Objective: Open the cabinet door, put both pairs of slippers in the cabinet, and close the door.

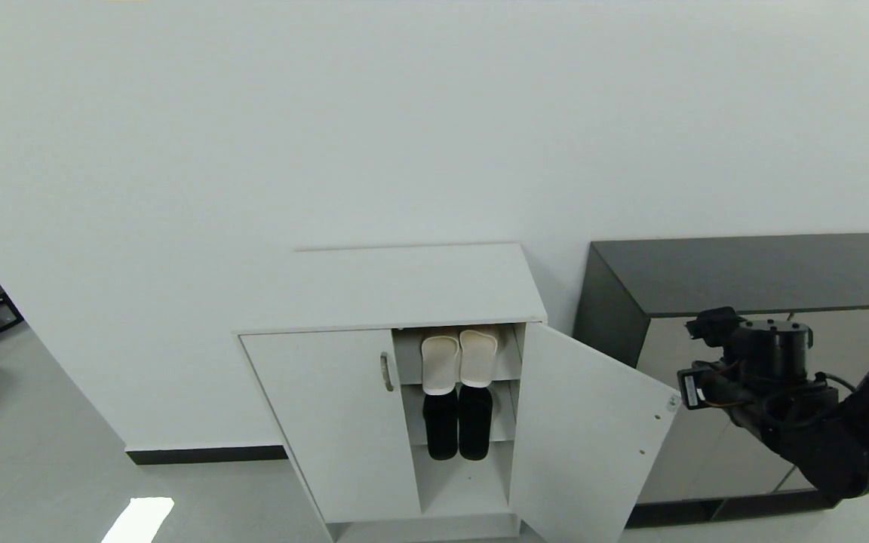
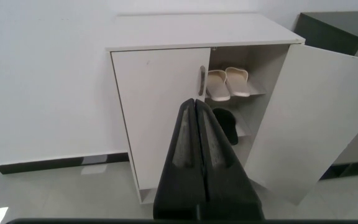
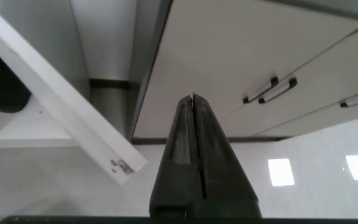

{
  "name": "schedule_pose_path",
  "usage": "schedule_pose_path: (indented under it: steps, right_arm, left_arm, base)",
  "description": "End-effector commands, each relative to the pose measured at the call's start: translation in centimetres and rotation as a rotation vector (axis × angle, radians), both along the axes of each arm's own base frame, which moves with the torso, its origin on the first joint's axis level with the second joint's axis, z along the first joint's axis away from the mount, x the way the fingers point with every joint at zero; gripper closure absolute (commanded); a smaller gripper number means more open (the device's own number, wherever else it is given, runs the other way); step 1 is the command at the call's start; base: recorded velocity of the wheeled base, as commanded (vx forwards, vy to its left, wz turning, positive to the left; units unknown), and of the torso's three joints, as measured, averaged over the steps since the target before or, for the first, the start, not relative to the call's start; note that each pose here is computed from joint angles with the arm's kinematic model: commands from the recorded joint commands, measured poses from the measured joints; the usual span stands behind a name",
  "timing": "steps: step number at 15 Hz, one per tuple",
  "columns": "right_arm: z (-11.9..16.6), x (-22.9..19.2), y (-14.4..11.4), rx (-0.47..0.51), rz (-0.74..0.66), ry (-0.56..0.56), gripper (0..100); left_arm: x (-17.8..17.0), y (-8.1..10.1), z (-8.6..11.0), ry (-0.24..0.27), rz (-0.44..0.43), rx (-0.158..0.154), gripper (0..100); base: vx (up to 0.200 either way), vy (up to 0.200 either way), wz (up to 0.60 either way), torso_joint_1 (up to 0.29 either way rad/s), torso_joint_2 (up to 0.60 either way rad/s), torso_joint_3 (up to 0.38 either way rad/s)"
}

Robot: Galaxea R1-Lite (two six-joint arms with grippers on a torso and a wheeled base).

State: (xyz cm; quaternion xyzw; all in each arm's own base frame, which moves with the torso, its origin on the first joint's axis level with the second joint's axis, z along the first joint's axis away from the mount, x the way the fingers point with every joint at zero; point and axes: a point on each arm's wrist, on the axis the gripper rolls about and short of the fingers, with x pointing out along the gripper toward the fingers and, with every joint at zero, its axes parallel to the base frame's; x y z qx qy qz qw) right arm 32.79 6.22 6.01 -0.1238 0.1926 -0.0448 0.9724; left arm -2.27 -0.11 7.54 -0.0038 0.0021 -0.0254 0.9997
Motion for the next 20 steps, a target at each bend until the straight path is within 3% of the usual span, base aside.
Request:
schedule_pose_path:
  steps: [1,14,17,20]
  right_arm:
    - [-0.9,0.1,0.1,-0.006,0.000,0.024,100]
    - [-3.2,-0.7,2.5,-0.019,0.076,0.100,100]
    - [-2.6,-3.0,5.3,-0.016,0.176,0.068,100]
    - [-2.8,-6.4,9.7,0.005,0.332,0.050,100]
  left_arm:
    - [0.0,0.0,0.0,-0.001,0.000,0.000,100]
    - [0.0,0.0,0.0,0.001,0.000,0.000,100]
    - [0.0,0.0,0.0,0.001,0.000,0.000,100]
    - [0.0,0.0,0.0,-0.001,0.000,-0.002,100]
  base:
    - [0.000,0.000,0.00,0.000,0.00,0.000]
    - [0.000,0.000,0.00,0.000,0.00,0.000]
    - [0.000,0.000,0.00,0.000,0.00,0.000]
    - [0.000,0.000,0.00,0.000,0.00,0.000]
